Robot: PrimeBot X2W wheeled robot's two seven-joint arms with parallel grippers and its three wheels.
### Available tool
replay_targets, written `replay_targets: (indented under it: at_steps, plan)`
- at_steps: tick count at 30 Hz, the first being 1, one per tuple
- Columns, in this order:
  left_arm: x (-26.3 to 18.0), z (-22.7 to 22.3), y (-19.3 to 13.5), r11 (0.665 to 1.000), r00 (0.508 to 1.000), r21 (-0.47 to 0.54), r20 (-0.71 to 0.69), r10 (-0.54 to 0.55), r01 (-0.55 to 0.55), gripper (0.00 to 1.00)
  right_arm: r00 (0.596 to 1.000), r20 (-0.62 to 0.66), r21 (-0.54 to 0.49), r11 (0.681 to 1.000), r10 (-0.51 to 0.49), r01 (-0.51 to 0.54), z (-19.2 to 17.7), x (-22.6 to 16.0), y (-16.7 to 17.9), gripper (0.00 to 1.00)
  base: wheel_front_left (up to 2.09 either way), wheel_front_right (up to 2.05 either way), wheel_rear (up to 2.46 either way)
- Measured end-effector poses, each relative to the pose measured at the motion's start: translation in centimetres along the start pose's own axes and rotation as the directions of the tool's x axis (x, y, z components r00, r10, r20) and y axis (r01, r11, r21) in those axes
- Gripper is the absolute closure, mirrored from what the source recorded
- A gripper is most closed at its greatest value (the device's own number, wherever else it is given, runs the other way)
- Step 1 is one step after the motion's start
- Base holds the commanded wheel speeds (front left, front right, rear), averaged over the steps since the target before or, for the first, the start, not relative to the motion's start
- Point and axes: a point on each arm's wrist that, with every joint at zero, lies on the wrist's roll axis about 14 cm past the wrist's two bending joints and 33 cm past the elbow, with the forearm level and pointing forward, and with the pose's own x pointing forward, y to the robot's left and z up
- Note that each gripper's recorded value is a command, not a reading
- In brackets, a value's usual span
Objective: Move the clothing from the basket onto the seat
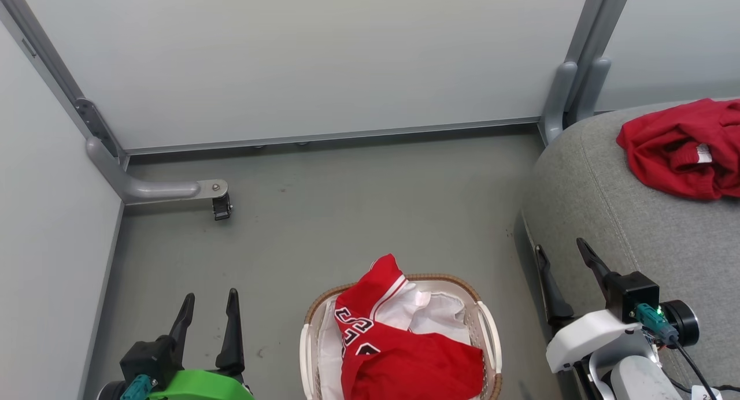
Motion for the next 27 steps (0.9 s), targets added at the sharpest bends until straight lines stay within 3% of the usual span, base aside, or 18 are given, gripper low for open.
replay_targets:
  at_steps: [9,16,21,27]
  plan:
    - [0.1,-0.4,-0.7,1.0,1.0,0.004,-0.014,-0.022,0.023,0.0,1.0,-0.014,-0.006,1.0,-0.008,0.008,-0.5,0.1,-0.3,0.0,0.0,0.0,0.0]
    - [2.8,-1.1,-4.1,0.986,0.988,0.071,-0.051,-0.145,0.149,0.0,0.999,-0.013,-0.024,0.999,-0.037,0.037,-0.7,1.7,-1.7,0.0,0.0,0.0,0.0]
    - [5.8,-3.0,-7.4,0.947,0.954,0.143,-0.127,-0.27,0.287,0.0,0.998,-0.006,-0.051,0.996,-0.068,0.067,-0.9,3.5,-3.2,0.0,0.0,0.0,0.0]
    - [8.6,-8.3,-10.1,0.862,0.869,0.217,-0.313,-0.383,0.457,0.0,0.996,0.001,-0.072,0.993,-0.094,0.094,-1.7,6.2,-4.9,0.0,0.0,0.0,0.0]
